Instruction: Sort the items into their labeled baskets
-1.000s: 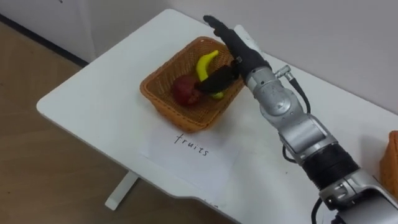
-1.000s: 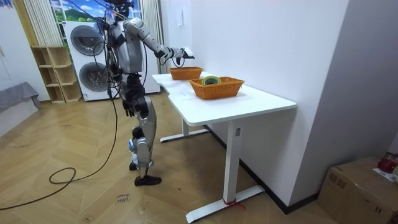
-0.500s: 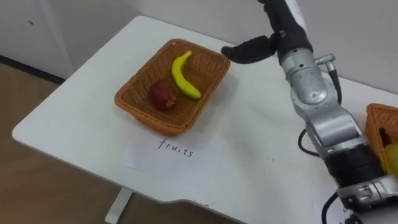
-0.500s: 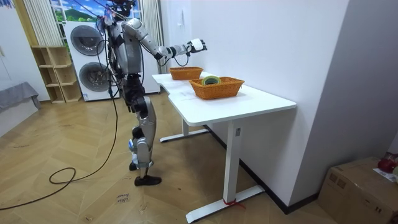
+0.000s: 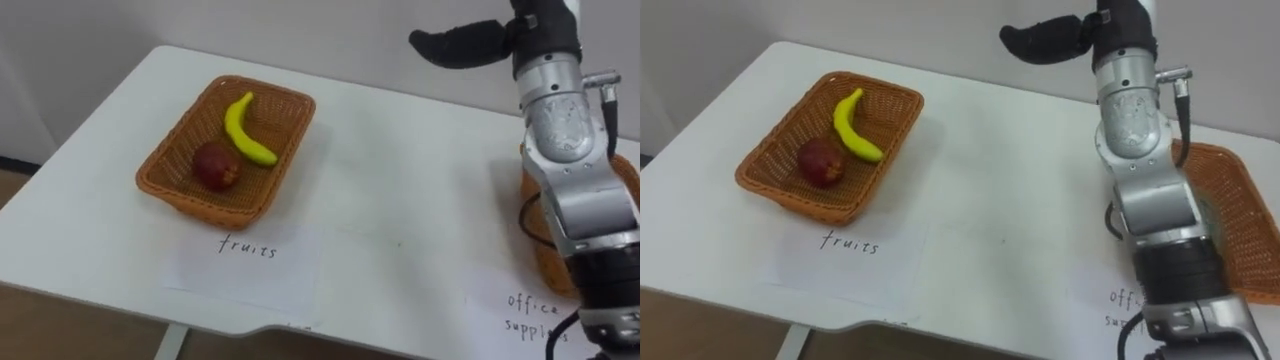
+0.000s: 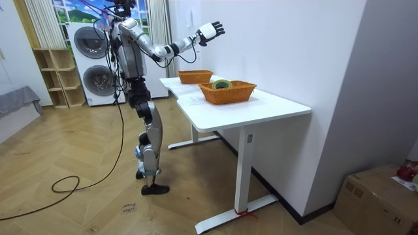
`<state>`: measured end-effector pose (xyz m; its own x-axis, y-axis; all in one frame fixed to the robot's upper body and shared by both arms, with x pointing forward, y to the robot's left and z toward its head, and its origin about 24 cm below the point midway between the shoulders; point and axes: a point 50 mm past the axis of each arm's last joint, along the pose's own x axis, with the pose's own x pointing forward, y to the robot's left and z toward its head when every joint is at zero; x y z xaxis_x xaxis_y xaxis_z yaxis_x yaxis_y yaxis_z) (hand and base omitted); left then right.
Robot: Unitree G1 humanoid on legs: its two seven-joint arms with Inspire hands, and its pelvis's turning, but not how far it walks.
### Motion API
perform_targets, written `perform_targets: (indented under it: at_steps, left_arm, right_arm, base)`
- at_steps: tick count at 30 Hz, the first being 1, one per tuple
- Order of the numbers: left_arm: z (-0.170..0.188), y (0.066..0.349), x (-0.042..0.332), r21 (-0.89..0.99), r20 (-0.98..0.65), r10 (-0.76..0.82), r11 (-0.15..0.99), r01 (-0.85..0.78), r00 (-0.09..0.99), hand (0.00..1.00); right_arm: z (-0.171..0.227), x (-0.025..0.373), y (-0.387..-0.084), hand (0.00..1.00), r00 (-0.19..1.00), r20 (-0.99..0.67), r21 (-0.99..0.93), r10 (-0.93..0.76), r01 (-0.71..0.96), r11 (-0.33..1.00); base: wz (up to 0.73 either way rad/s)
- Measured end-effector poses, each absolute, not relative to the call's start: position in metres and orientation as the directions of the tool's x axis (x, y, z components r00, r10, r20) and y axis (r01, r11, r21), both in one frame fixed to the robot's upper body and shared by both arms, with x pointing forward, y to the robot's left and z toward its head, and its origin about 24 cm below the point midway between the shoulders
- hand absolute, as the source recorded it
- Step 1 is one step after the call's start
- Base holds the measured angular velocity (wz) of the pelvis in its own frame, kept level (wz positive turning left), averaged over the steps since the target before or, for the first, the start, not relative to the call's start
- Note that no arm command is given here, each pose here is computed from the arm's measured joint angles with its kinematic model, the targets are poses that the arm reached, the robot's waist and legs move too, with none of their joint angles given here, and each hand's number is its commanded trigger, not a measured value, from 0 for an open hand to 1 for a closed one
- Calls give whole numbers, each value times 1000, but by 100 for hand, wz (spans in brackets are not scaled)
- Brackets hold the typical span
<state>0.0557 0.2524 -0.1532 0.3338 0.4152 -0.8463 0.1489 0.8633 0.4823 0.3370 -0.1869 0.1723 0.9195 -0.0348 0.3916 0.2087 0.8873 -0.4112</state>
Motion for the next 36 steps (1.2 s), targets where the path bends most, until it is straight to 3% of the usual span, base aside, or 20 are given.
perform_targets:
  at_steps: [9, 23, 36]
  left_arm:
    - [-154, 257, 27, 479, -860, 432, 866, 143, 270, 0]
    - [-154, 257, 43, 484, -844, 431, 869, 108, 319, 0]
    - [-153, 265, 29, 494, -841, 458, 867, 63, 287, 0]
  right_arm:
    - [189, 331, -218, 0, 882, 453, -376, -128, 320, 870]
    - [203, 308, -272, 0, 780, 536, -310, -324, 538, 784]
    - [176, 268, -320, 0, 687, 511, -286, -517, 703, 651]
  base:
    - [-7]
    - [-15]
    - [-12]
